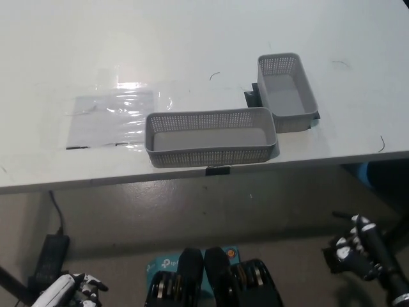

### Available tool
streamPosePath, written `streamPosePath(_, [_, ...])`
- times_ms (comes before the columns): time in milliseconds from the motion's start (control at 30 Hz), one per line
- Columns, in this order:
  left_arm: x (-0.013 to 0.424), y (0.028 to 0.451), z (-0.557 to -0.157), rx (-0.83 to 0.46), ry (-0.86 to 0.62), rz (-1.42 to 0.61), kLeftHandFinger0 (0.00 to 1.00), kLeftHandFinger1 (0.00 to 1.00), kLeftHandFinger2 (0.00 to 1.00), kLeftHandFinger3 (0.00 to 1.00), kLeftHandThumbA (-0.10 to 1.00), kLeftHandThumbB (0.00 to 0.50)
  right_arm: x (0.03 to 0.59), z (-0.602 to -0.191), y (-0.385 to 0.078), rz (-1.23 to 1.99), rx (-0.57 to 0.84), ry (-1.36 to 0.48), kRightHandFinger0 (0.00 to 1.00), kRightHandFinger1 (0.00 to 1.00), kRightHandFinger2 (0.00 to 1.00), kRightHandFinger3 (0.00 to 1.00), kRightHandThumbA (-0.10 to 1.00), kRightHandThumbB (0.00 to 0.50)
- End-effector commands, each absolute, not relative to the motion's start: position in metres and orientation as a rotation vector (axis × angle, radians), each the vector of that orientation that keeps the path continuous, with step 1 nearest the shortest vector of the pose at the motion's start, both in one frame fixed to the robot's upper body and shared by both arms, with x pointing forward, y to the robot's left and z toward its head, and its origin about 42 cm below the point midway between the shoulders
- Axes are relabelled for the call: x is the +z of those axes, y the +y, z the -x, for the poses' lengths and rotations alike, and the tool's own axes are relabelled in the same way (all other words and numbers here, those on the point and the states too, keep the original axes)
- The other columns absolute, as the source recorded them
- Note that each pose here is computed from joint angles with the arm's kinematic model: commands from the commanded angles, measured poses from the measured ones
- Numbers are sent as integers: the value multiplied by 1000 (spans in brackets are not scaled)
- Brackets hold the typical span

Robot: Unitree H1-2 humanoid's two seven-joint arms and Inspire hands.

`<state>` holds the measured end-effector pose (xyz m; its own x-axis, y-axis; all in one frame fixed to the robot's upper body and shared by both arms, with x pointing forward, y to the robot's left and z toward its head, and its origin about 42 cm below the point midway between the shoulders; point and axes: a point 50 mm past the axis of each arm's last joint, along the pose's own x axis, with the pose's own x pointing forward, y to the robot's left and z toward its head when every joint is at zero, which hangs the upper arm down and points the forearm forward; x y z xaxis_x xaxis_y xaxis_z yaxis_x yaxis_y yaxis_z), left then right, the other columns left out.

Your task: The robot uses its right hand to pick up the grey box kept on the middle on the desk and place it on top of another box next to it in a right angle

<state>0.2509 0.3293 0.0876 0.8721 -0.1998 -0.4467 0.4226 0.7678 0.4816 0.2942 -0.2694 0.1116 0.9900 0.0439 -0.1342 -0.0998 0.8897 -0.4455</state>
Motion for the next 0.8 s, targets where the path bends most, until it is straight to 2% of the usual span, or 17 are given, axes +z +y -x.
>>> streamPosePath(0, [96,332,-252,-355,374,-637,316,340,477,556,303,326,153,-305,-282,495,65,39,192,230,376,686,106,161])
streamPosePath(33, [96,332,-253,-354,379,-647,323,338,464,589,298,321,173,-309,-283,504,61,-30,213,242,370,622,97,177])
streamPosePath(67, [96,332,-253,-348,386,-653,331,347,476,605,295,323,181,-311,-284,518,64,-62,208,239,369,594,97,181])
streamPosePath(133, [95,333,-253,-355,380,-648,287,310,437,588,284,317,197,-315,-283,518,68,-105,207,237,359,568,97,190])
streamPosePath(267, [97,332,-253,-354,391,-636,292,325,458,592,266,305,226,-328,-278,548,95,-191,115,149,285,468,154,218])
streamPosePath(433, [96,333,-252,-363,385,-651,315,330,463,592,301,320,248,-341,-271,574,130,-237,20,50,203,443,74,234])
streamPosePath(467, [96,333,-253,-363,389,-649,277,303,440,599,282,314,256,-351,-269,617,143,-246,22,65,212,456,50,239])
streamPosePath(533, [96,334,-253,-365,390,-647,311,331,462,607,268,304,263,-362,-268,666,152,-254,3,65,206,449,-1,259])
streamPosePath(600, [96,332,-254,-367,399,-652,316,338,470,600,271,313,268,-370,-270,720,165,-256,0,81,243,477,-14,281])
streamPosePath(667, [96,332,-253,-367,396,-648,318,343,478,596,267,314,270,-376,-271,736,183,-241,26,123,287,495,-17,290])
streamPosePath(700, [97,333,-254,-368,395,-645,332,352,486,591,255,302,274,-386,-274,781,216,-229,76,174,335,507,-43,302])
streamPosePath(767, [97,333,-255,-378,394,-655,367,380,519,595,263,290,273,-397,-279,803,251,-210,256,324,450,549,-25,316])
